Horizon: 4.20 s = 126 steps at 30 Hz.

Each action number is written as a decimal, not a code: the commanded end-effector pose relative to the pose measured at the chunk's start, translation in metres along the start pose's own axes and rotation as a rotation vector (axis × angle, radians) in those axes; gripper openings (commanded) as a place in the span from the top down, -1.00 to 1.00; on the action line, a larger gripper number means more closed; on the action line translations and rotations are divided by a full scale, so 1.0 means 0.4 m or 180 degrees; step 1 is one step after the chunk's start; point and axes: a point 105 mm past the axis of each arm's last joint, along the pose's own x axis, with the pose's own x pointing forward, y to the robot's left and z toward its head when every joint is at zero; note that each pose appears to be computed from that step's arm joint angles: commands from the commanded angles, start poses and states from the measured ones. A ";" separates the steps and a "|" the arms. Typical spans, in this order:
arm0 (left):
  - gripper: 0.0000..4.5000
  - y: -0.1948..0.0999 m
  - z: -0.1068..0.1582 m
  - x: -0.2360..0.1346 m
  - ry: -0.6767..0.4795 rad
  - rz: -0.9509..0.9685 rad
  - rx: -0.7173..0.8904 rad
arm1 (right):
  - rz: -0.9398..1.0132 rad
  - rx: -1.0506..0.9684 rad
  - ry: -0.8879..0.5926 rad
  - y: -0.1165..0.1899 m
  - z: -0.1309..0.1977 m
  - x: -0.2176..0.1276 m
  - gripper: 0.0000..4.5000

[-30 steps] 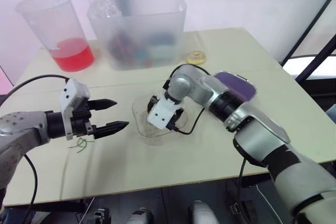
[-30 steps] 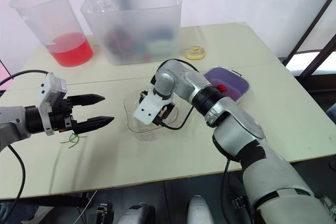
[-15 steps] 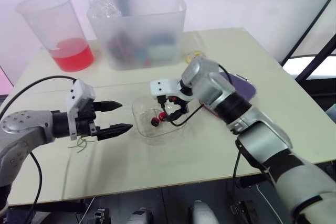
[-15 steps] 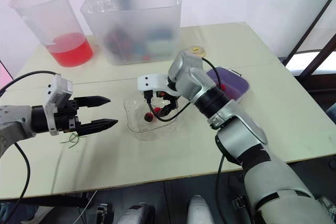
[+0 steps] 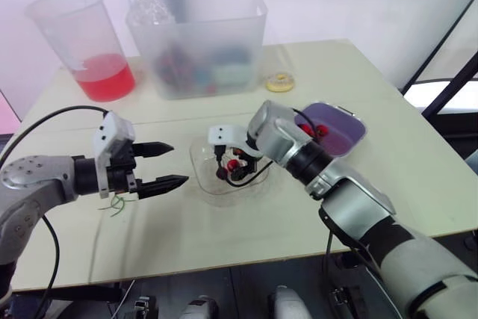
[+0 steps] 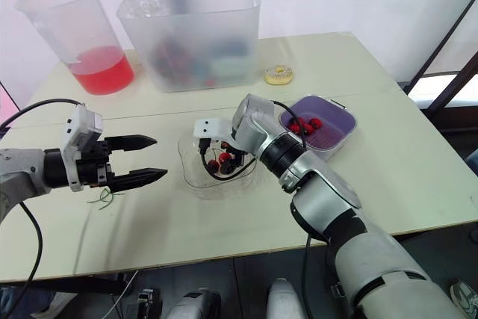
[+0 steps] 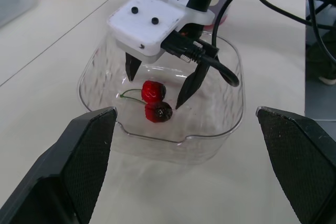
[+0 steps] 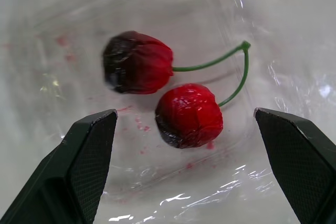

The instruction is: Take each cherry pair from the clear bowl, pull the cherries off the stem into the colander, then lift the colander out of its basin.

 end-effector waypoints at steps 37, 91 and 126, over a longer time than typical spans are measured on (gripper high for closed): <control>-1.00 0.162 0.233 0.044 -0.1417 0.0733 -0.0633 | -0.2446 -0.1245 -0.1727 -0.122 0.175 -0.421 0.90; 1.00 0.179 0.309 0.201 -0.2245 0.1250 -0.1052 | -0.2412 -0.0968 -0.2006 -0.079 0.188 -0.405 -0.06; 1.00 -0.049 0.277 0.196 -0.1396 -0.0885 -0.0685 | 0.0786 0.1313 -0.3913 0.119 0.014 -0.427 -0.86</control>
